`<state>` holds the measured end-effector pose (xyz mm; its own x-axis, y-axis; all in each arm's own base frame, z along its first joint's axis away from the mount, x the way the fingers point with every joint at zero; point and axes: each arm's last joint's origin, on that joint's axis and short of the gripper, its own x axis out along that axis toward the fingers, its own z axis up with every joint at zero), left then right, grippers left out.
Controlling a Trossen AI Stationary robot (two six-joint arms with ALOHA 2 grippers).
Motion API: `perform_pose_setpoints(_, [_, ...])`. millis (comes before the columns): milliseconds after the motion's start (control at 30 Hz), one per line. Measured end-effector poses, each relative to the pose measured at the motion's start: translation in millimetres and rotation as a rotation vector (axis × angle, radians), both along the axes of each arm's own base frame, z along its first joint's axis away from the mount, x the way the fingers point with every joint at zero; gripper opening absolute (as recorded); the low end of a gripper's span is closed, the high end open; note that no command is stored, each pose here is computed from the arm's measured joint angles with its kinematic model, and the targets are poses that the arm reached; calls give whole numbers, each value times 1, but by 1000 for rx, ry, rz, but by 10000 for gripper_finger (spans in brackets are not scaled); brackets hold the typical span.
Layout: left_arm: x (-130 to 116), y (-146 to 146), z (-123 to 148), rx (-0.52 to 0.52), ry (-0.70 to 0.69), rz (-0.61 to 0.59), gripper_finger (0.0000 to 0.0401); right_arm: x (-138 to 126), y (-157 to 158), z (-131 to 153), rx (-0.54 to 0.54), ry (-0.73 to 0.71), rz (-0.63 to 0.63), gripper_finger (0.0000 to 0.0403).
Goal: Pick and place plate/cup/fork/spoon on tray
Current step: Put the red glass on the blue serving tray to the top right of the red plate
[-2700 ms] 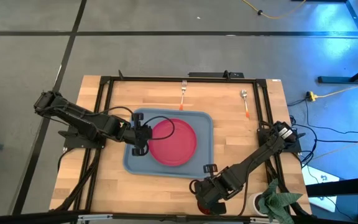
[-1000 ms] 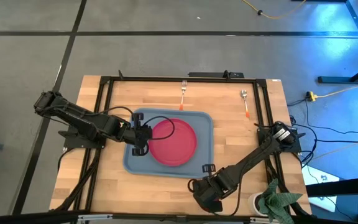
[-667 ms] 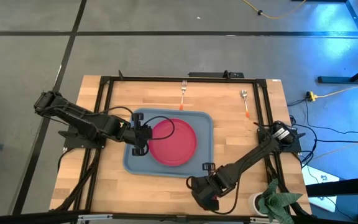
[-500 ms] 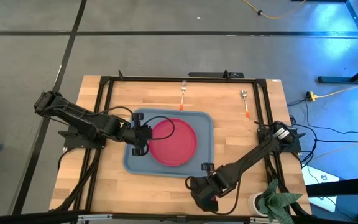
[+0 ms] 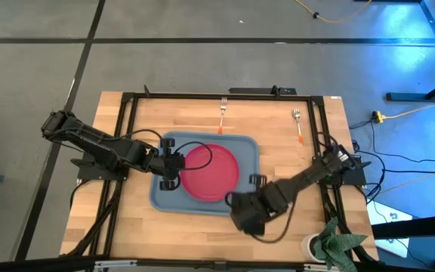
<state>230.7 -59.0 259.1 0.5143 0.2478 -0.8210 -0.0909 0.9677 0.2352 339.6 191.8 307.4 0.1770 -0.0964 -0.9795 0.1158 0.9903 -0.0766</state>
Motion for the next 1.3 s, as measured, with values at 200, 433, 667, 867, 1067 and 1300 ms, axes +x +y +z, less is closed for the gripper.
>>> perform_pose_setpoints(200, [0,0,0,0,1,-1,0,12,-44,4,-69,53,-34,9])
perform_pose_setpoints(433, [-2,0,-1,7,21,-1,0,31,-97,5,-119,72,1,9])
perform_pose_setpoints(667, [-2,1,-1,25,33,-29,0,38,-143,7,-156,90,3,9])
perform_pose_setpoints(867, [-3,1,-1,27,41,-29,0,41,-177,10,-158,80,-22,9])
perform_pose_setpoints(1067, [-4,1,-2,32,55,-29,0,32,-206,26,-157,24,-67,9])
perform_pose_setpoints(1300, [-7,2,-3,43,89,-29,0,13,-228,20,-68,-94,-114,9])
